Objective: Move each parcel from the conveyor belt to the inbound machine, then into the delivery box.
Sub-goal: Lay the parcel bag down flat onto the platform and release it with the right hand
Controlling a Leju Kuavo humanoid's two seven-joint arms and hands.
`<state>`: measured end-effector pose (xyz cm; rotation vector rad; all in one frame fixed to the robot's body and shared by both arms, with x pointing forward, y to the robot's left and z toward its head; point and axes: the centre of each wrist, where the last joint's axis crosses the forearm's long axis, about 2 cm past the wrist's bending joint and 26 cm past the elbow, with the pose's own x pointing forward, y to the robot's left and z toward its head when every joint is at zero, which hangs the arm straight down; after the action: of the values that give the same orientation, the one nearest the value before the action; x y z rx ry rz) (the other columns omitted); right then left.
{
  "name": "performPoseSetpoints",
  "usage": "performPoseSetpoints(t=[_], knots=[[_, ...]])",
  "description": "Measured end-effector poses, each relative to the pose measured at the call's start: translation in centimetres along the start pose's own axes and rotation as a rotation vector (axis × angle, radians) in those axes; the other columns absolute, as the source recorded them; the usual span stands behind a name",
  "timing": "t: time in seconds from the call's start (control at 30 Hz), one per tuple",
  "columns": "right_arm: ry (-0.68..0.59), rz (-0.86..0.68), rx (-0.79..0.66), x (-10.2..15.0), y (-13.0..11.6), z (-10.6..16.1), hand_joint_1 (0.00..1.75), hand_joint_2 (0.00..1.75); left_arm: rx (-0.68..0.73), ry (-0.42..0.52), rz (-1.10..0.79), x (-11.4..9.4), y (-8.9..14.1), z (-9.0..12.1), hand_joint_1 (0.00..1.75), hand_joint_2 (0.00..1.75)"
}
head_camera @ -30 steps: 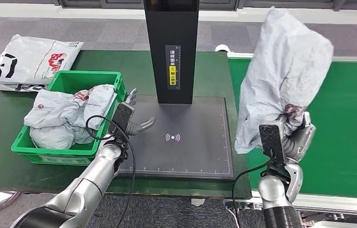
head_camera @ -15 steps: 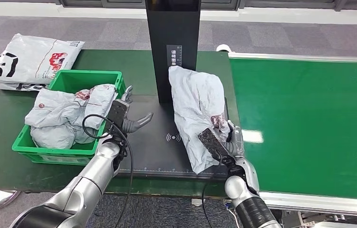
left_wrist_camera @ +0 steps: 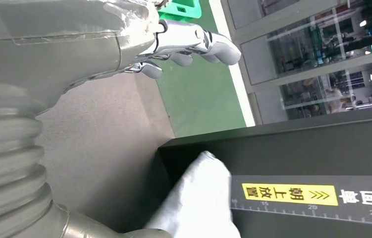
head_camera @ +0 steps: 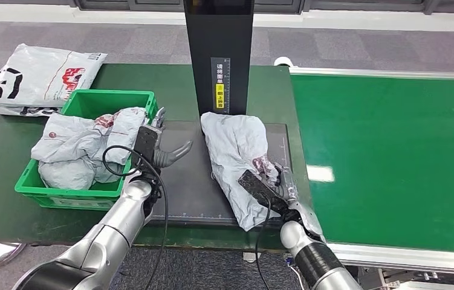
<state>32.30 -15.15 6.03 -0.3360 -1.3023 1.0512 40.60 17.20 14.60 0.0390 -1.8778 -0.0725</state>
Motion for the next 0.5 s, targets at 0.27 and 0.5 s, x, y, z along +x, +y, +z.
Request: performPoseSetpoints(t=[0.27, 0.5], knots=[[0.001, 0.035, 0.004, -0.32, -0.39, -0.74, 0.00, 1.75, 0.044, -0.026, 0.016, 0.47, 0.07, -0.12, 0.00, 1.75], [-0.057, -0.032, -0.099, -0.75, -0.11, -0.44, 0.00, 1.75, 0.068, -0.056, 0.031, 0.46, 0.30, 0.36, 0.00, 1.75]])
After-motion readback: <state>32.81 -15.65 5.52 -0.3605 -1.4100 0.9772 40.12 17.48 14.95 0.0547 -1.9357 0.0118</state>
